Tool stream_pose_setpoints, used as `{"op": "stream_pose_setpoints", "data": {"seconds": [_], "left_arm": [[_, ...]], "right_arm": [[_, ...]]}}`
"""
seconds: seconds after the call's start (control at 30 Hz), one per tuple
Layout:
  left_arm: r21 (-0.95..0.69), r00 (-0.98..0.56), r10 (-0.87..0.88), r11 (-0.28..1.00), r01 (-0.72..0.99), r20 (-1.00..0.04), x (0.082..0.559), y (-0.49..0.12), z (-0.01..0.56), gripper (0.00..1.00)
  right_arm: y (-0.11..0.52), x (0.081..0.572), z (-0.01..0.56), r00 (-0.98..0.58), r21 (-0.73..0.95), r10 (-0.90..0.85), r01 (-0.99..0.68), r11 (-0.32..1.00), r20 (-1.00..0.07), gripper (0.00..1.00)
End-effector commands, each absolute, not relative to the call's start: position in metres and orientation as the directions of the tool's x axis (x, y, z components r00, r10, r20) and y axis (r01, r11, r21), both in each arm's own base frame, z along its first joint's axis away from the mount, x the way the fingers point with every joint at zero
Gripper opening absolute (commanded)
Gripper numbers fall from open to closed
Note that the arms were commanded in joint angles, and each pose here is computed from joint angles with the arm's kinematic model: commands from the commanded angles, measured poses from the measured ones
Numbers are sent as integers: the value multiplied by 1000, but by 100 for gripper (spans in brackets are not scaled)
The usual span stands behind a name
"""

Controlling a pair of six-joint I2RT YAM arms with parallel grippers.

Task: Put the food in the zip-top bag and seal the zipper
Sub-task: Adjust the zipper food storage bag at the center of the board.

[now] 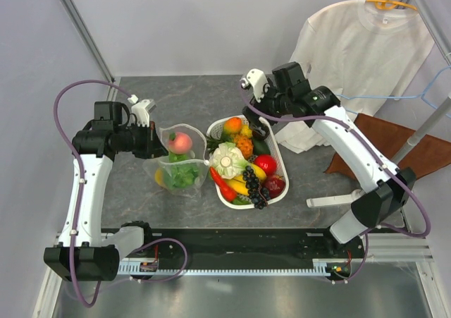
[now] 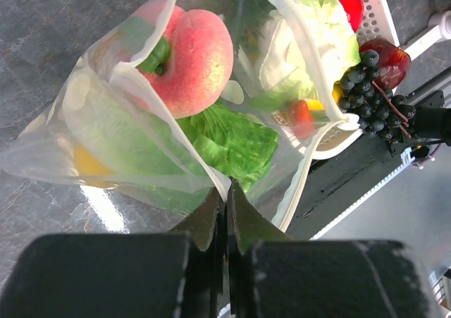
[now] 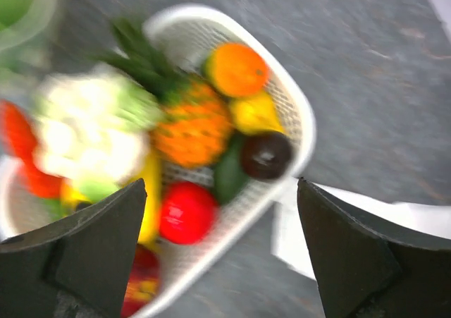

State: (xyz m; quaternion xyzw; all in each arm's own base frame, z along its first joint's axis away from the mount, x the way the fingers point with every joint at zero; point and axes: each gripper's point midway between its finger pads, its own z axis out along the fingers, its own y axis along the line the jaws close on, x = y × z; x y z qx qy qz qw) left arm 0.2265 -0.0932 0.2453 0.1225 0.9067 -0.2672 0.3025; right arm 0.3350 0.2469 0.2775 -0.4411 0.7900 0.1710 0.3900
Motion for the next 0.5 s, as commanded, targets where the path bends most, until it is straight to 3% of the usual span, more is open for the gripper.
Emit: {"op": "stream_pose_setpoints", "data": {"seconds": [0.0,0.17,0.27,0.47], "left_arm": [[-422,-753,52,802,423,-656,229,-100,258,2],[-427,-752,48,799,424,-657,229,-102,258,2],[-423,-749,52,799,428,-660,229,-102,259,2],[-417,-746,59,799,434,-664,228,-101,260,2]], "right_arm": [[211,353,222,-138,-314,-818,-877,363,-559,95],[207,368,192,87,-466,-887,-872,153,-453,97],[216,370,177,168,-468,-884,-882,64,-437,97],[227,387,143,200,-447,-890,-894,4,-409,96]]}}
